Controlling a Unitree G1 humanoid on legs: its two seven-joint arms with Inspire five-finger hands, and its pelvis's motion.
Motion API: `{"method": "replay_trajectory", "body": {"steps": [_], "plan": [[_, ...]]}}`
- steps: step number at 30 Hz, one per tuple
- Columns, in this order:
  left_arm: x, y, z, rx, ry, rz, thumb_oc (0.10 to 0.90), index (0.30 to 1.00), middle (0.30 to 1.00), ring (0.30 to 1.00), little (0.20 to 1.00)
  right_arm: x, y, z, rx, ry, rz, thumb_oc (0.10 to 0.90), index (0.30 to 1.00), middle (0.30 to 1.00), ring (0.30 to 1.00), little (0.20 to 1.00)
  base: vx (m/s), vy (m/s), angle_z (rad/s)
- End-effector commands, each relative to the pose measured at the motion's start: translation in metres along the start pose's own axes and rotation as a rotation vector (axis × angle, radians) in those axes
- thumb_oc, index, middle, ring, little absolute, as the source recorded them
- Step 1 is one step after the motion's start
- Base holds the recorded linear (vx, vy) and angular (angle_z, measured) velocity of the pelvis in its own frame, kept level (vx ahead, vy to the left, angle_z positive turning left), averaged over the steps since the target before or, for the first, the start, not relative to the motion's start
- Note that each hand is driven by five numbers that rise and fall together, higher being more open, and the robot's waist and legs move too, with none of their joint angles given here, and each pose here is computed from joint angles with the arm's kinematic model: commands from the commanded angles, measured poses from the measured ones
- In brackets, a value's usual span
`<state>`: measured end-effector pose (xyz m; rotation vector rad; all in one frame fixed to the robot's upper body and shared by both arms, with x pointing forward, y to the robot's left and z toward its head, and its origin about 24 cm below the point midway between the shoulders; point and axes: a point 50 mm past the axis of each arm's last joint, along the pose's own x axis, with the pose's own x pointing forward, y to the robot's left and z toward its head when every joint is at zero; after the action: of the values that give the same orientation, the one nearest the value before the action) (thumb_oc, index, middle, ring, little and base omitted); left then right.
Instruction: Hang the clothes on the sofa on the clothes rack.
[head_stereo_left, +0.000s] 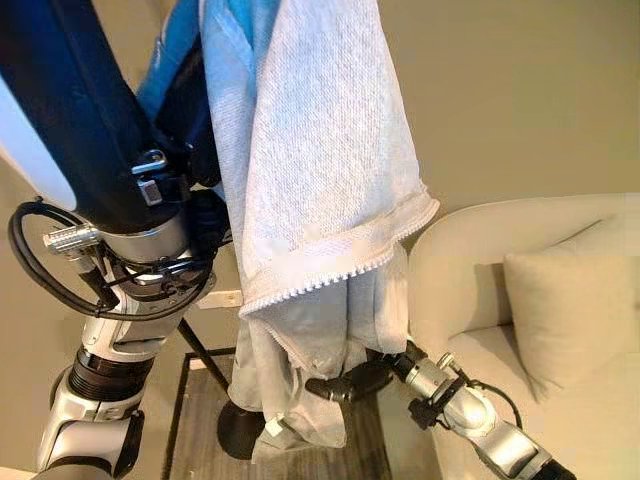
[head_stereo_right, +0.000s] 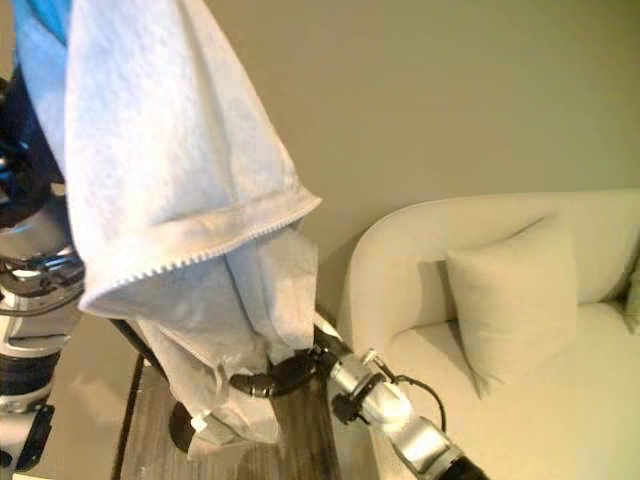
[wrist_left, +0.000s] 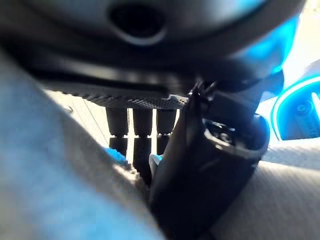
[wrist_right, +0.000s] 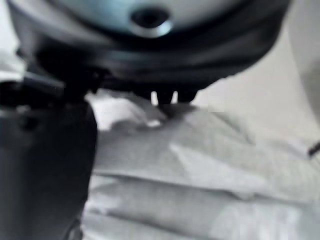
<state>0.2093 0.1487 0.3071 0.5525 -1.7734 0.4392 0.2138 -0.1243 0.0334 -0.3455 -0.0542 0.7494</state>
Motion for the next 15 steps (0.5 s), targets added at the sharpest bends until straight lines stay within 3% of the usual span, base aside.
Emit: {"method": "replay_trajectory", "body": {"steps": [1,8,15], "plan": [[0.024,0.012,-0.017,0.089,-0.019,0.088,0.4,0.3,0.3,0.3,0.3,0.015,0.0,0.046,0.043,-0.26,0.042,0.8,0.9,0.9,0.9,0.9,-0.22,-0.128,0.25],[0.035,0.013,-0.022,0.14,-0.039,0.132,0.4,0.3,0.3,0.3,0.3,0.025,0.024,0.021,0.139,-0.158,0.125,0.8,0.9,0.9,0.9,0.9,-0.21,-0.038,0.16],[0.036,-0.001,-0.022,0.066,0.003,0.147,0.4,0.3,0.3,0.3,0.3,0.035,0.042,0.011,0.178,-0.106,0.202,0.8,0.9,0.9,0.9,0.9,-0.07,0.107,0.06]]}}
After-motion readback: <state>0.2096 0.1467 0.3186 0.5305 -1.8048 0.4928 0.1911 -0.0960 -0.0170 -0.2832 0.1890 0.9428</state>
